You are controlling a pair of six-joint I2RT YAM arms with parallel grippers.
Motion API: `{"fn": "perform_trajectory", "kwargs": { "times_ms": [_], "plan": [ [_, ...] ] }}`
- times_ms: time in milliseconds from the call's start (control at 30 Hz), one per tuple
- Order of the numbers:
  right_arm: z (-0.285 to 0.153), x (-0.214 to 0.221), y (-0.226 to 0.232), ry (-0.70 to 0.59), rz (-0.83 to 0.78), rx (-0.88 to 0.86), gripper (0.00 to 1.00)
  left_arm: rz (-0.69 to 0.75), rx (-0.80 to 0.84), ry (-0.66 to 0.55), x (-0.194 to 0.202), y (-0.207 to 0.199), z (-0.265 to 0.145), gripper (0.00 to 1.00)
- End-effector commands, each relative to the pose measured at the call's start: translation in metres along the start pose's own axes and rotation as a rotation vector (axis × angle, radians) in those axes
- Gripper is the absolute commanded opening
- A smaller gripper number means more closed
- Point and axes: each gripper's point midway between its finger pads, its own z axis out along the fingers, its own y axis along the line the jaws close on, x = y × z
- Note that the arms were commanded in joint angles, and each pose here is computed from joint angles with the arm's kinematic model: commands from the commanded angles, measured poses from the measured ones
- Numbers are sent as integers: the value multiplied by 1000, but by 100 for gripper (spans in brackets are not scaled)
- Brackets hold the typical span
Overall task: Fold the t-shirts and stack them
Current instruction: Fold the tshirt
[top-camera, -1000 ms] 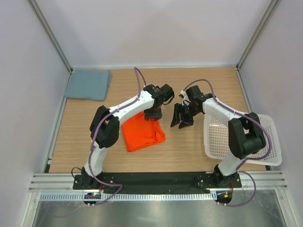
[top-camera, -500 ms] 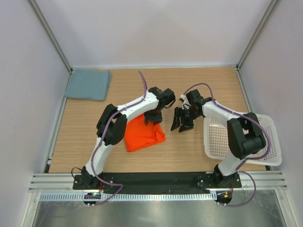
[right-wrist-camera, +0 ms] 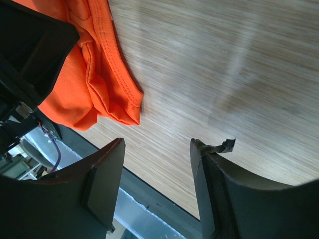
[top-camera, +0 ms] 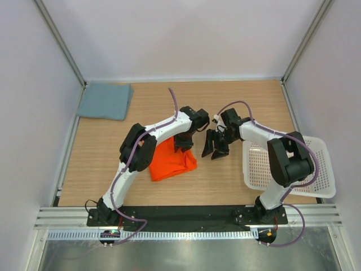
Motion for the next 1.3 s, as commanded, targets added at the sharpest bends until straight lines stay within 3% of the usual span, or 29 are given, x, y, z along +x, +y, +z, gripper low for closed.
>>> {"fn": "perform_trajectory", "kwargs": {
  "times_ms": [0,133,433,500,600,700,800,967,1100,1200,1267],
  "plan": [
    [4,-6,11,1,-11,-76,62,-11,12,-30,-8,0,-14,34],
    [12,-14,19,3,2,-128,67,-10,25,-42,-9,2,-22,32],
    [16,-36,31,-20,20,-168,67,13,42,-37,-8,2,-21,36],
    [15,-38,35,-19,21,-185,66,14,44,-27,-7,2,-18,33],
    [15,-42,41,-30,33,-220,64,15,49,-35,-8,2,-20,29],
    [17,-46,45,-29,48,-233,54,10,63,-48,-11,2,-23,29],
    [18,-50,43,-33,51,-221,48,5,75,-46,-12,1,-24,33],
    [21,-47,40,-19,60,-215,45,-1,91,-52,-13,0,-28,33],
    [24,-45,38,-15,67,-215,44,8,89,-52,-13,-1,-26,23],
    [24,-45,39,-13,68,-221,43,14,89,-38,-11,-2,-22,6],
    [24,-47,41,-14,68,-226,43,18,89,-35,-10,-2,-21,0]
  ]
}}
